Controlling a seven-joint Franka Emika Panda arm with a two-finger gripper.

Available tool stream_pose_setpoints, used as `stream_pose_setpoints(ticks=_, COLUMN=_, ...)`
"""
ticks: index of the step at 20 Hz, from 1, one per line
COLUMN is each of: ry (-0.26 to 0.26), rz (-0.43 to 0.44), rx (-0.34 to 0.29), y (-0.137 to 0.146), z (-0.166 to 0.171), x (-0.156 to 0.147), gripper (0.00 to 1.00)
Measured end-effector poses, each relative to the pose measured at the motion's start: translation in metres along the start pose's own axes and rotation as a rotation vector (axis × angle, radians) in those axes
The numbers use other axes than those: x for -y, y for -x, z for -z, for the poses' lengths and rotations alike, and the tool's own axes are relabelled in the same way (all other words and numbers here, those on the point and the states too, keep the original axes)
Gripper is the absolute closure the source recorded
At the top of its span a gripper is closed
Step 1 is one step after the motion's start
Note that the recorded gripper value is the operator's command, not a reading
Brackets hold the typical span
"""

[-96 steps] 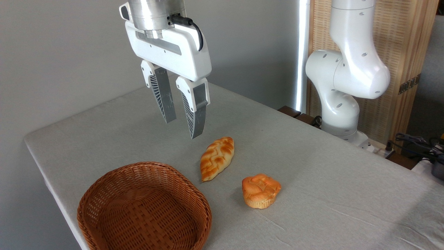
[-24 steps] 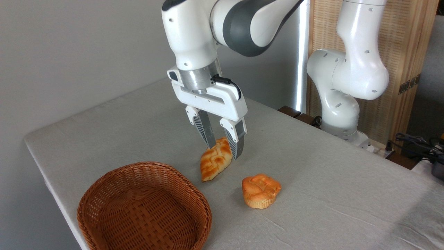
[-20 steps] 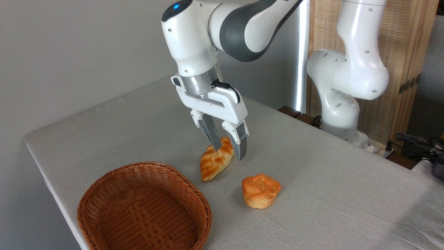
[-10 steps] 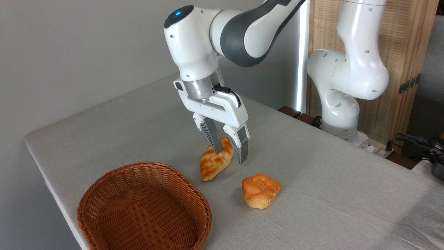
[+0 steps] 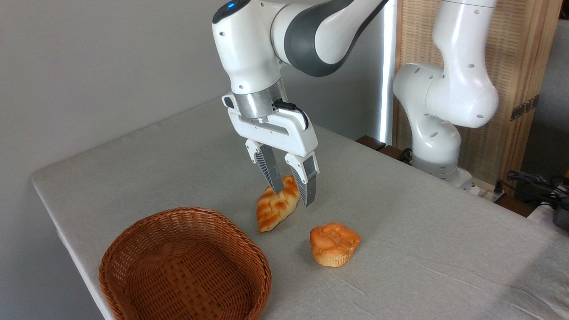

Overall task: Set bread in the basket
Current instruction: 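Close the gripper on the middle of the golden bread roll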

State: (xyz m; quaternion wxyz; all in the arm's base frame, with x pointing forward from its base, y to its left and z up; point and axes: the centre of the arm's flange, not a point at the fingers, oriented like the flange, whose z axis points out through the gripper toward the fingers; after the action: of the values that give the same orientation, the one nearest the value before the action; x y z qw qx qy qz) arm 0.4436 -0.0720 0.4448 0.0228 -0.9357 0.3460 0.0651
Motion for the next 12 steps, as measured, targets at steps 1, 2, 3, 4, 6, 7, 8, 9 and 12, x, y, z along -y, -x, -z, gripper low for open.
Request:
stream_pose_setpoints(ticks=1, ry=0.005, rz=0.003, rx=-0.009, y=-0.001, z=0.0, x=-0.001, gripper=0.0)
stream_pose_setpoints(ticks=2, ry=0.013, rz=0.009, rx=-0.028, y=-0.004, z=0.0, x=-0.001, gripper=0.0)
stream_pose_setpoints(ticks=3, ry=0.024, rz=0.016, rx=-0.05, y=-0.006, z=-0.001, x=-0.002, gripper=0.0)
stream_pose_setpoints(ticks=4, ry=0.037, rz=0.024, rx=-0.067, y=-0.009, z=-0.003, x=-0.002, gripper=0.0)
stream_pose_setpoints(ticks=6, ry=0.056, rz=0.036, rx=-0.09, y=-0.012, z=-0.006, x=-0.003, gripper=0.0)
stream_pose_setpoints(ticks=7, ry=0.063, rz=0.039, rx=-0.093, y=-0.013, z=-0.008, x=-0.003, gripper=0.0)
stream_pose_setpoints(ticks=8, ry=0.068, rz=0.04, rx=-0.089, y=-0.014, z=-0.01, x=-0.003, gripper=0.0)
stream_pose_setpoints(ticks=9, ry=0.073, rz=0.039, rx=-0.082, y=-0.014, z=-0.015, x=-0.004, gripper=0.0)
stream_pose_setpoints(ticks=12, ry=0.068, rz=0.018, rx=-0.074, y=-0.018, z=-0.034, x=-0.015, gripper=0.26)
